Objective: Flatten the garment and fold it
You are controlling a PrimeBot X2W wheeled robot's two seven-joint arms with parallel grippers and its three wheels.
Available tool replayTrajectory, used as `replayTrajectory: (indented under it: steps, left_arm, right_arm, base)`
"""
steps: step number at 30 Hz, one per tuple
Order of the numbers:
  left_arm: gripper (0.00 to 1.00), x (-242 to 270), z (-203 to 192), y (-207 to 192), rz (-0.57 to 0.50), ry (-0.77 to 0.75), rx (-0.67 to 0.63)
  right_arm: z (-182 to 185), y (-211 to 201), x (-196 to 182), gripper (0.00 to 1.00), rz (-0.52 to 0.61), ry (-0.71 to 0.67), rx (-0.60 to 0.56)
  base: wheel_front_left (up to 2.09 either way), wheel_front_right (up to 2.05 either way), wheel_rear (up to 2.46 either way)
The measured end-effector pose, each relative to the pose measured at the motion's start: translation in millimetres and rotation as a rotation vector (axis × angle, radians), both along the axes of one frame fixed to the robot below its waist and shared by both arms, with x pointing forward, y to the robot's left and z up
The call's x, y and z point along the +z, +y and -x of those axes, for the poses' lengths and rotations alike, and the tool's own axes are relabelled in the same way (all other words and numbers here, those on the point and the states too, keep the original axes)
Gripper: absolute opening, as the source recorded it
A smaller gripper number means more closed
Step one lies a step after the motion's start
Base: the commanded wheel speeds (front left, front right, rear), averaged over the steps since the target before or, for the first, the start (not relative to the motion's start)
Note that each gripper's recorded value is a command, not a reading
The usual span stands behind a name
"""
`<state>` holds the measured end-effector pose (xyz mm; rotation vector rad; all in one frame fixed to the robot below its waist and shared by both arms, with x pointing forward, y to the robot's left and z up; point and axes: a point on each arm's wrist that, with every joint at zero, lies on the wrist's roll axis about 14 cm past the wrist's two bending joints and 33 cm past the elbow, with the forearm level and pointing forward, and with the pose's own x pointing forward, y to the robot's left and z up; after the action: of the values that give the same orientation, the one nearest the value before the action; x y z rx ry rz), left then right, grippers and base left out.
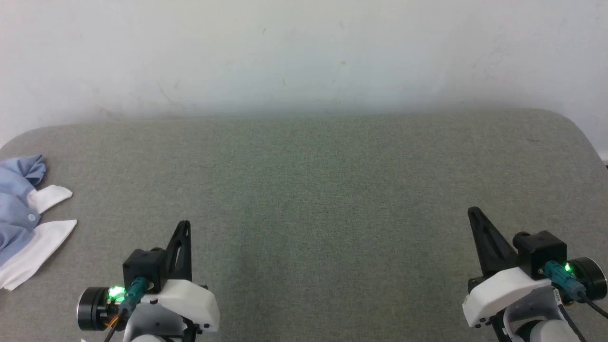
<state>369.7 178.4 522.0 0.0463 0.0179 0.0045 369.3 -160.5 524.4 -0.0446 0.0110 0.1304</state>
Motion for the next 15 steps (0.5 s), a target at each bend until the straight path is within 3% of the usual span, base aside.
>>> replayTrajectory:
  steps: [6, 7, 15]
  left_arm:
    - [0.00, -0.1, 0.0, 0.0, 0.000, 0.000, 0.000]
    - [1.00, 0.0, 0.0, 0.0, 0.000, 0.000, 0.000]
    - [1.00, -2.2, 0.1, -1.5, 0.004, 0.006, -0.004]
  right_arm:
    - [0.0, 0.0, 0.0, 0.00, 0.000, 0.000, 0.000]
    - [0.0, 0.0, 0.0, 1.00, 0.000, 0.000, 0.000]
    - [0.3, -0.5, -0.8, 1.00, 0.000, 0.001, -0.001]
  base:
    - [0.00, 0.00, 0.00]
    - [0.00, 0.00, 0.00]
    - [0.00, 0.00, 0.00]
